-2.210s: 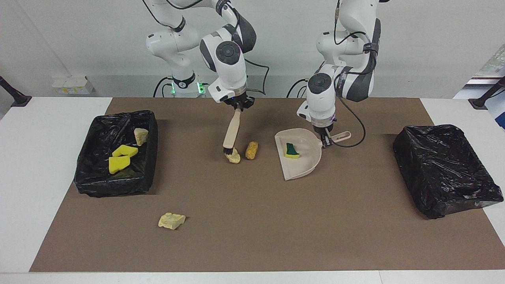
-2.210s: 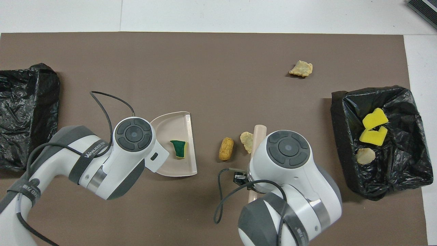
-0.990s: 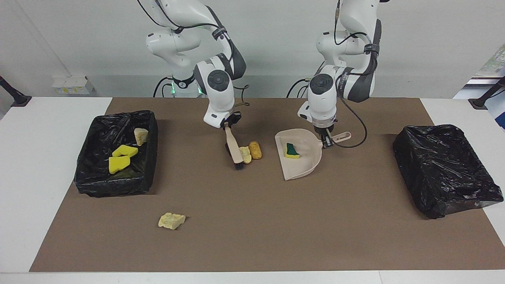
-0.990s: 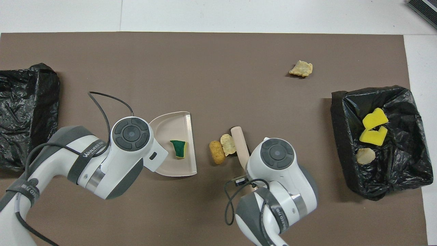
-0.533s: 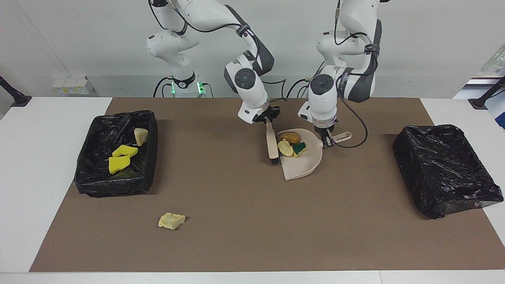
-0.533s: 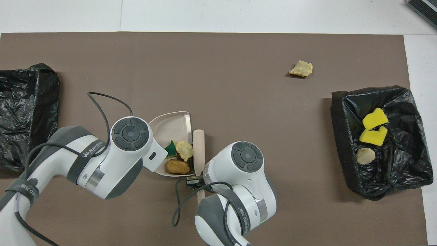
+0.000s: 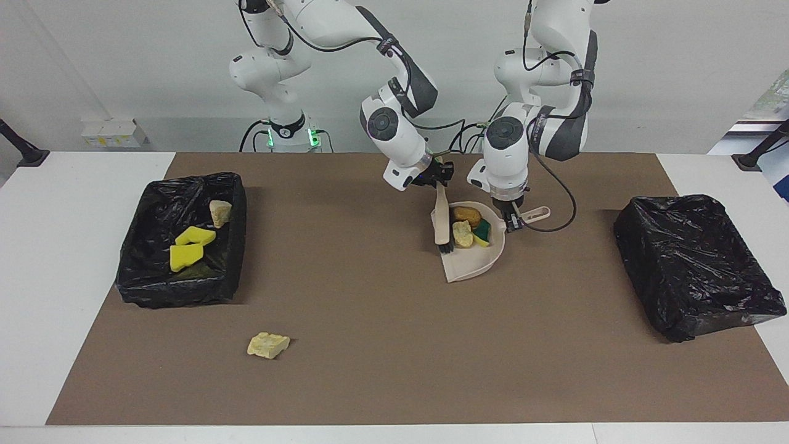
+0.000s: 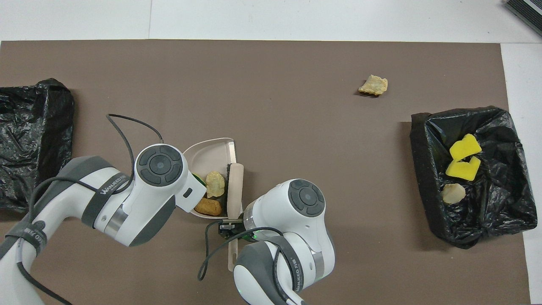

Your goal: Sweep and dump trash in bin

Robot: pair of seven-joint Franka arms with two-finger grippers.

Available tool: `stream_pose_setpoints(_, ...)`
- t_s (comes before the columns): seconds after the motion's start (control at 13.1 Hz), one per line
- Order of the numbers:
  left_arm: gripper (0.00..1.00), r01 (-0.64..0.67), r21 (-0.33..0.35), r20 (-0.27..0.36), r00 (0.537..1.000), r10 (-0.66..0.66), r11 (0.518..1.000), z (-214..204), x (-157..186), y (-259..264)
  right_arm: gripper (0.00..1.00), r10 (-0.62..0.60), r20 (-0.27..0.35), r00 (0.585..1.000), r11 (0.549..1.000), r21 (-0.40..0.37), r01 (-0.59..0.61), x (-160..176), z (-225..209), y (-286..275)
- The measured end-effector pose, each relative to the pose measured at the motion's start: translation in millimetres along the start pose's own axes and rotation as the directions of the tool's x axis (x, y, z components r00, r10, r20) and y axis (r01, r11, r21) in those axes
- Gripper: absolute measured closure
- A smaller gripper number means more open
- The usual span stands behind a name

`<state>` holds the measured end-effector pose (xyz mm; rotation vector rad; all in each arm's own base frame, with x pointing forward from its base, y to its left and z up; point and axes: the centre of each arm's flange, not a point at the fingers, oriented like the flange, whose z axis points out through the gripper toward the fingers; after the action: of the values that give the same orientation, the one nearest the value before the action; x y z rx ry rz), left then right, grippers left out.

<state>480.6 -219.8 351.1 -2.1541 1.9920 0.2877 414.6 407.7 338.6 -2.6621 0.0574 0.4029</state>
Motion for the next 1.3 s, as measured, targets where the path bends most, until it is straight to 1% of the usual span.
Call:
stream_pose_setpoints(0.15, 0.68, 0.001, 0.0, 0.0, 1.0, -0.001, 1.0, 0.1, -0.3, -0.2, 0.74, -0.015, 0.011, 1.0, 0.999, -0.048, 0.015, 4.6, -24.6, 14.6)
stream_pose_setpoints(0.38, 0.68, 0.004, 0.004, -0.004, 1.0, -0.004, 1.0, 0.1, -1.6, -1.7, 0.74, -0.013, 0.015, 1.0, 0.992, -0.128, 0.015, 13.5, -80.7, 48.3)
stream_pose_setpoints(0.53, 0.68, 0.008, 0.015, -0.014, 1.0, -0.007, 1.0, -2.0, -1.7, -4.0, 0.74, -0.005, 0.01, 1.0, 0.976, -0.218, 0.007, 22.0, -115.0, 79.7)
stream_pose_setpoints(0.69, 0.68, 0.017, 0.02, -0.019, 1.0, -0.017, 1.0, -3.1, -3.0, -6.3, 0.74, 0.033, -0.017, 0.999, 0.953, -0.302, -0.036, 39.7, -144.6, 123.9)
stream_pose_setpoints(0.91, 0.68, 0.105, 0.024, -0.035, 0.994, -0.104, 0.994, -8.4, -5.1, -17.4, 0.74, 0.047, -0.081, 0.996, 0.898, -0.434, -0.078, 65.4, -173.6, 182.8)
stream_pose_setpoints(1.07, 0.68, 0.167, 0.017, -0.053, 0.985, -0.166, 0.986, -10.9, 0.9, -32.8, 0.74, 0.016, -0.115, 0.993, 0.856, -0.512, -0.073, 87.0, -196.2, 214.4)
stream_pose_setpoints(1.3, 0.68, 0.193, -0.008, -0.059, 0.979, -0.194, 0.981, -11.6, 7.3, -53.1, 0.74, -0.065, -0.131, 0.989, 0.811, -0.585, -0.024, 138.1, -232.8, 257.4)
